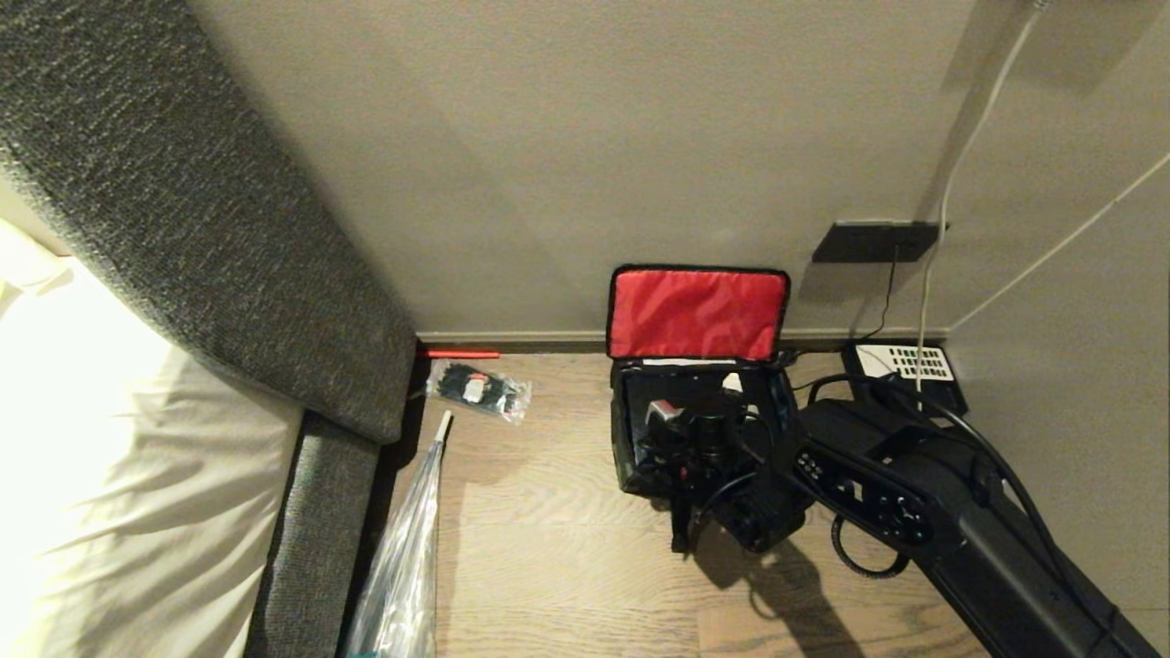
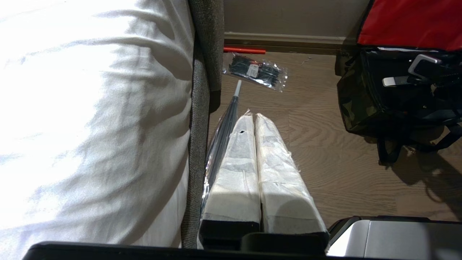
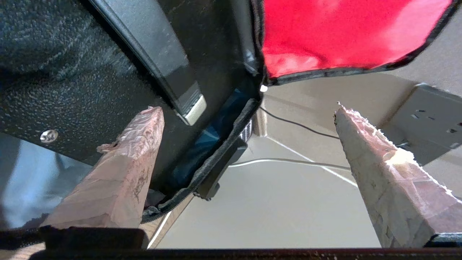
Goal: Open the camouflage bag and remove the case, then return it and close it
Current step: Grip the handle
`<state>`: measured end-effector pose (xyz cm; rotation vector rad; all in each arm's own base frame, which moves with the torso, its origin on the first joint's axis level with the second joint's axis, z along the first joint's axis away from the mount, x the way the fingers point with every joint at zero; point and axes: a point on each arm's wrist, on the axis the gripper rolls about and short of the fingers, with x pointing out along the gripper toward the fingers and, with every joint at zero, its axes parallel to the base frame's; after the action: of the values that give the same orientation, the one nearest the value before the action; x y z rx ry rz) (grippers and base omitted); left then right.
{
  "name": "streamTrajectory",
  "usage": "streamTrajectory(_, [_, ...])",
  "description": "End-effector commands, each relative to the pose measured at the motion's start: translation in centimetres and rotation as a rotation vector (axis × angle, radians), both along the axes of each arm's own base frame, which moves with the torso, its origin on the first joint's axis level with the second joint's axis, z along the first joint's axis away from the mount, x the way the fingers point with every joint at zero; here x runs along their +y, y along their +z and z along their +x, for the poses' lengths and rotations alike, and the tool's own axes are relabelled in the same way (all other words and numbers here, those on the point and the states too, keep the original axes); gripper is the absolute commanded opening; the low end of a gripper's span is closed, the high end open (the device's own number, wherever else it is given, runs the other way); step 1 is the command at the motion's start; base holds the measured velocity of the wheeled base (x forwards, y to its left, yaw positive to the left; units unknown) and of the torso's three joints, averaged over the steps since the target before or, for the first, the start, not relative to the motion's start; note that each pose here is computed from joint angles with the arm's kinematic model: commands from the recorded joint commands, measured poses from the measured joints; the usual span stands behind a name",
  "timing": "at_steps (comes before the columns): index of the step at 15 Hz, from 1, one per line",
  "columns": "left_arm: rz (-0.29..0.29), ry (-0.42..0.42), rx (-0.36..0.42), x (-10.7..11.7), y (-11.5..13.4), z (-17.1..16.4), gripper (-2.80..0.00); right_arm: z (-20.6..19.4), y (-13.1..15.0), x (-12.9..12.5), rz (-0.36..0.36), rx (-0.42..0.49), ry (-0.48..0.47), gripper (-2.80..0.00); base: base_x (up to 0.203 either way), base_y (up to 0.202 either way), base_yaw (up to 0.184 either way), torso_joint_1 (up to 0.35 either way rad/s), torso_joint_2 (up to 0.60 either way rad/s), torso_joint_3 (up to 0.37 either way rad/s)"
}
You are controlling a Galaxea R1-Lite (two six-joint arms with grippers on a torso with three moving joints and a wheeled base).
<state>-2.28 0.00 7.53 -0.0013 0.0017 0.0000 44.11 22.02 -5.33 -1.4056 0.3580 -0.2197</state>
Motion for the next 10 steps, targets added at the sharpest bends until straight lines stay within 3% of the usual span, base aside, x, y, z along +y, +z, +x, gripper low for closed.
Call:
streamTrajectory(1, [0.000, 0.000, 0.000, 0.0, 0.0, 0.0, -2.80, 0.4, -0.2, 0.2, 0.014, -0.014, -0.003, 0.00, 0.000, 0.000, 0.000, 0.000, 0.00, 0.000])
streamTrajectory(6, [0.000, 0.000, 0.000, 0.0, 0.0, 0.0, -2.80, 2.3, -1.0, 0.6, 0.071, -0.033, 0.064, 0.00, 0.000, 0.000, 0.000, 0.000, 0.00, 0.000])
streamTrajectory(10, [0.000, 0.000, 0.000, 0.0, 0.0, 0.0, -2.80, 2.3, -1.4, -0.2, 0.087, 0.054, 0.118, 0.00, 0.000, 0.000, 0.000, 0.000, 0.00, 0.000])
